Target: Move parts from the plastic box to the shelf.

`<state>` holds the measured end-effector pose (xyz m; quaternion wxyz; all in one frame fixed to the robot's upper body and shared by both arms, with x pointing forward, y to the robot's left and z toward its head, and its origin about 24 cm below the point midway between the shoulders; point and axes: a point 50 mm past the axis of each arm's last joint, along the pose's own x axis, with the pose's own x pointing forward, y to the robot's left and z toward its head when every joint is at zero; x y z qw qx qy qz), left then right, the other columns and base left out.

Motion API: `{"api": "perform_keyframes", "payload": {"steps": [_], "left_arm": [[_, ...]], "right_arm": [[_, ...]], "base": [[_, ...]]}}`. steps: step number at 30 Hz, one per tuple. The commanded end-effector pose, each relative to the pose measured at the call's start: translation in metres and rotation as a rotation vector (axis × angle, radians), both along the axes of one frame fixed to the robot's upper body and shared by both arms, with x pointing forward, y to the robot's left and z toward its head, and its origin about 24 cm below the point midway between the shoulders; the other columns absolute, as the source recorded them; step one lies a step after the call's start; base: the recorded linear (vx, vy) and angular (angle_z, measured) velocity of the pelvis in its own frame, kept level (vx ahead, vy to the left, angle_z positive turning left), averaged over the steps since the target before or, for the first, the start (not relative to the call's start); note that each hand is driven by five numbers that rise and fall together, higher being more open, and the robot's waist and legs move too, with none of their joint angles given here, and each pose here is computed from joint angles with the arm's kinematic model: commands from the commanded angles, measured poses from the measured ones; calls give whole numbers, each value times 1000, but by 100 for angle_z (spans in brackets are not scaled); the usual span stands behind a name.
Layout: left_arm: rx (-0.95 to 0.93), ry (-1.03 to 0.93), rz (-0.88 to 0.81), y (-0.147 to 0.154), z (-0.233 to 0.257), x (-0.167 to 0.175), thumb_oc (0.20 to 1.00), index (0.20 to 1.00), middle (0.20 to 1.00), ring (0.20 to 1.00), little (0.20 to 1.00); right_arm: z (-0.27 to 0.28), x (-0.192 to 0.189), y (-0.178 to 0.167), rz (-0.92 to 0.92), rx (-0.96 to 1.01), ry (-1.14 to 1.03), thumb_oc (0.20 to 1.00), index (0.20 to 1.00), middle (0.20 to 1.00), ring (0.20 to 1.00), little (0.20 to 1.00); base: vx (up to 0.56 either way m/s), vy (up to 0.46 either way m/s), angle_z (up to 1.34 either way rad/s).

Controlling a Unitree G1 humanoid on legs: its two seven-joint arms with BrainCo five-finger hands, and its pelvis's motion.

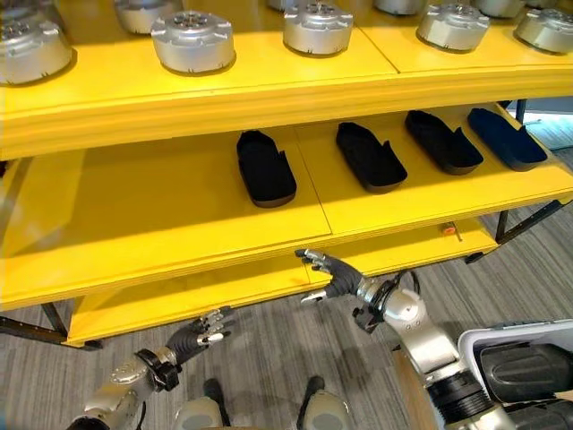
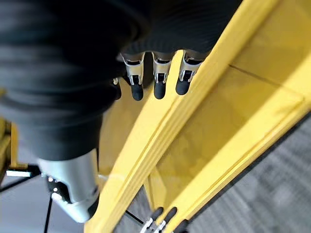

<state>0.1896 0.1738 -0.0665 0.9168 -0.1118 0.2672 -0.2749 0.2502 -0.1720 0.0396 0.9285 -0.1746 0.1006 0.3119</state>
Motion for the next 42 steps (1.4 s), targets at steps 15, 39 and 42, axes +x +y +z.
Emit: {"api": "perform_keyframes", "payload": {"steps": [15, 39, 42], "left_arm": [[95, -201, -150, -7, 20, 22, 1000, 1000, 1000, 1000, 1000], [15, -159, 129, 14, 17, 0, 1000, 1000, 1000, 1000, 1000], [-58, -160, 195, 15, 24, 8, 1000, 1000, 1000, 1000, 1000]], "right_arm": [[-24, 8, -29, -578, 243, -30, 1000, 1000, 1000, 1000, 1000], [-1, -9, -119, -1050, -42, -242, 1000, 1000, 1000, 1000, 1000], [-4, -9, -120, -1030, -22, -218, 1000, 1000, 1000, 1000, 1000]], "base": [[-152, 145, -41], [30, -282, -71], [67, -320, -72]]}}
